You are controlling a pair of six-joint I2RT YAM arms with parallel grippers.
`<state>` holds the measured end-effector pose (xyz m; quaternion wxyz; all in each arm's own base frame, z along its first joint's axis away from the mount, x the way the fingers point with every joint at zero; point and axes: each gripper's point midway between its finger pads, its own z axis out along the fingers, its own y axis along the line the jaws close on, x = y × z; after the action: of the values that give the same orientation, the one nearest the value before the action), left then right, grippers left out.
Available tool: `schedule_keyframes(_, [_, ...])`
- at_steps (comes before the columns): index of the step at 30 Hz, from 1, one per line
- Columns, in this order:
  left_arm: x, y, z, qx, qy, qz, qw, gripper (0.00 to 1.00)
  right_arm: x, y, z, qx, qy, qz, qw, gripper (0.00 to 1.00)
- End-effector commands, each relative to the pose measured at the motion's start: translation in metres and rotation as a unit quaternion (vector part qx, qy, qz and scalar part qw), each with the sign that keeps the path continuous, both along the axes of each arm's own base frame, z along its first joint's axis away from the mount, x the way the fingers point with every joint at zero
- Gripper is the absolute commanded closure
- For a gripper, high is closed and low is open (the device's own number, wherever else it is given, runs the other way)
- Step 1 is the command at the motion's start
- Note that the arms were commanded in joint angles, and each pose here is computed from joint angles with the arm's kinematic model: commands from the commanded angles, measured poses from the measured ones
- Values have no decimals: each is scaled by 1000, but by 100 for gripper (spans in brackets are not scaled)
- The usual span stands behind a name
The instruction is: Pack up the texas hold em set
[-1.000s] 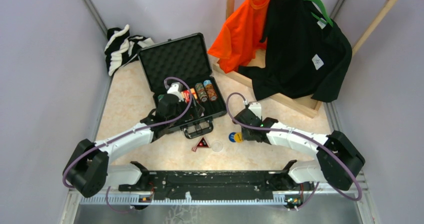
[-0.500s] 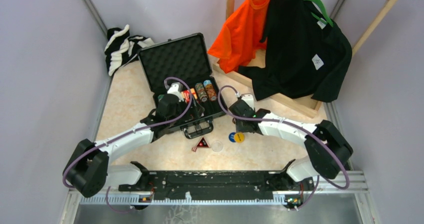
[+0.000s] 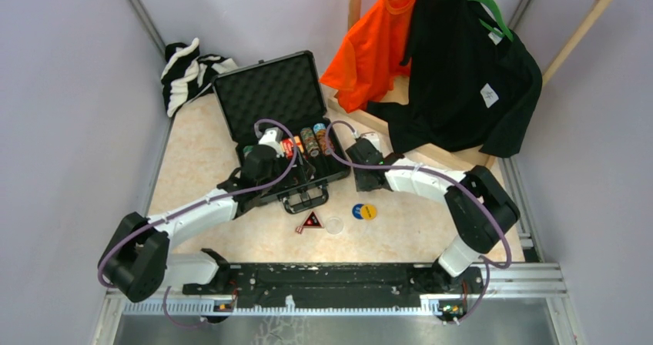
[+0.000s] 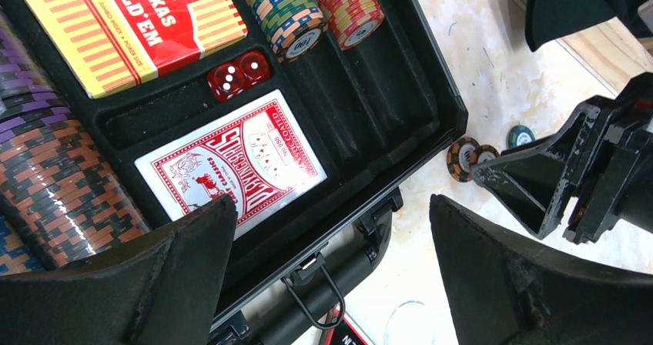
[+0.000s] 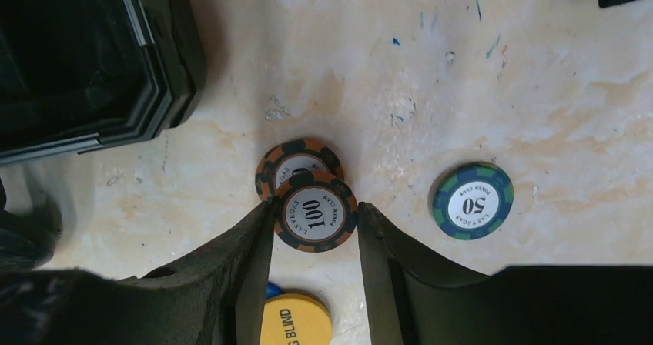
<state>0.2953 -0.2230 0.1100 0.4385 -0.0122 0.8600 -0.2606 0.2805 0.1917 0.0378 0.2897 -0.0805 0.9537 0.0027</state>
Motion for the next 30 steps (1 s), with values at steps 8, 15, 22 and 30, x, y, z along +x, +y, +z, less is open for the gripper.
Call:
schedule_keyframes(8, [3,-6,2,2,-8,-11,1000,0,34,15,2,7,-20,12,1000,57])
schedule_keyframes(15, [4,-1,4,7,-13,-1,1000,0,39,20,3,17,-25,16,999,46])
schedule_keyframes(22, [5,-3,4,7,-12,-4,1000,0,38,20,20,35,-43,15,998,38])
schedule_keyframes(30, [4,-1,6,7,-15,-2,1000,0,36,21,13,31,-34,23,999,38])
